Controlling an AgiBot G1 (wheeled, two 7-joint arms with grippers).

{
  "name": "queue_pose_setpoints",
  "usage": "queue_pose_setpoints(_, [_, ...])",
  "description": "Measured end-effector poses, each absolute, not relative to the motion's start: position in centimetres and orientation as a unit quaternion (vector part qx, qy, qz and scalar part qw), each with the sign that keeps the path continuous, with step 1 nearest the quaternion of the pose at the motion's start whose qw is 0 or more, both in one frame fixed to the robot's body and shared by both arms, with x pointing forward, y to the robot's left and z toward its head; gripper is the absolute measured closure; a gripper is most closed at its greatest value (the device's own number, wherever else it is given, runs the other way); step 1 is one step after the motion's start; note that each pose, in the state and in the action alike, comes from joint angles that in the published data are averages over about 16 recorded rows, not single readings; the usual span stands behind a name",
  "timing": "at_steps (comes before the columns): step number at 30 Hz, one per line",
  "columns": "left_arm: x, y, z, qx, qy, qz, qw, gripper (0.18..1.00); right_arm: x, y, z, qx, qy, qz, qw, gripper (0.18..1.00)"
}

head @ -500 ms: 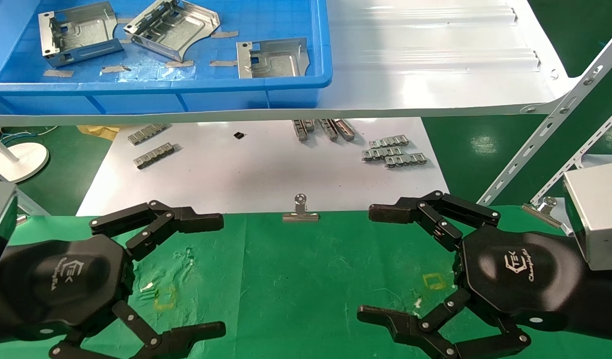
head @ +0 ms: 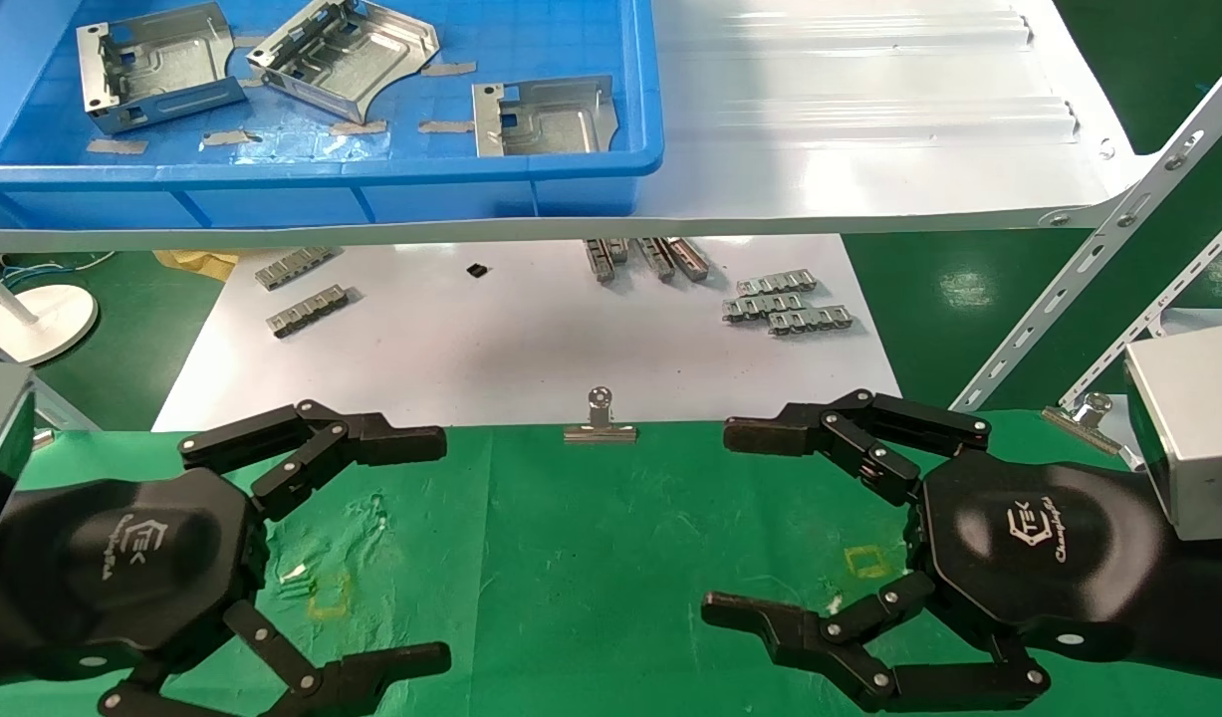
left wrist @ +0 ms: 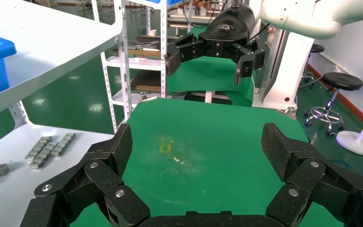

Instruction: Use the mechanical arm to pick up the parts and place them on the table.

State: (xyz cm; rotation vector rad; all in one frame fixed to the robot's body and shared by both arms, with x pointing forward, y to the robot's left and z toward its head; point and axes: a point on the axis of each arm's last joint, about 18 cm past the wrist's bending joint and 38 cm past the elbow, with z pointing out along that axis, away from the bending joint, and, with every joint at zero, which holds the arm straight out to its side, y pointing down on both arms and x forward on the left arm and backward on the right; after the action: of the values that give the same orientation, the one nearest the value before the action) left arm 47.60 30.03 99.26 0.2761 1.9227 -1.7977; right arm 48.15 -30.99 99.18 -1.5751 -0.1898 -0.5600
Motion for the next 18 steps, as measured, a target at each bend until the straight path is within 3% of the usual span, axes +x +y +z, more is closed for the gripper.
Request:
queue_pose_setpoints(5, [47.60, 30.04, 99.26, 0.101, 0.704, -0.659, 0.245, 0.183, 48.15, -30.99, 99.18, -0.698, -0.084, -0.248, 0.667, 0.358])
queue_pose_setpoints(18, [47.60, 30.04, 99.26, 0.101, 0.704, -0.659, 0.245, 0.183, 48.15, -30.99, 99.18, -0.698, -0.084, -0.248, 0.667, 0.649])
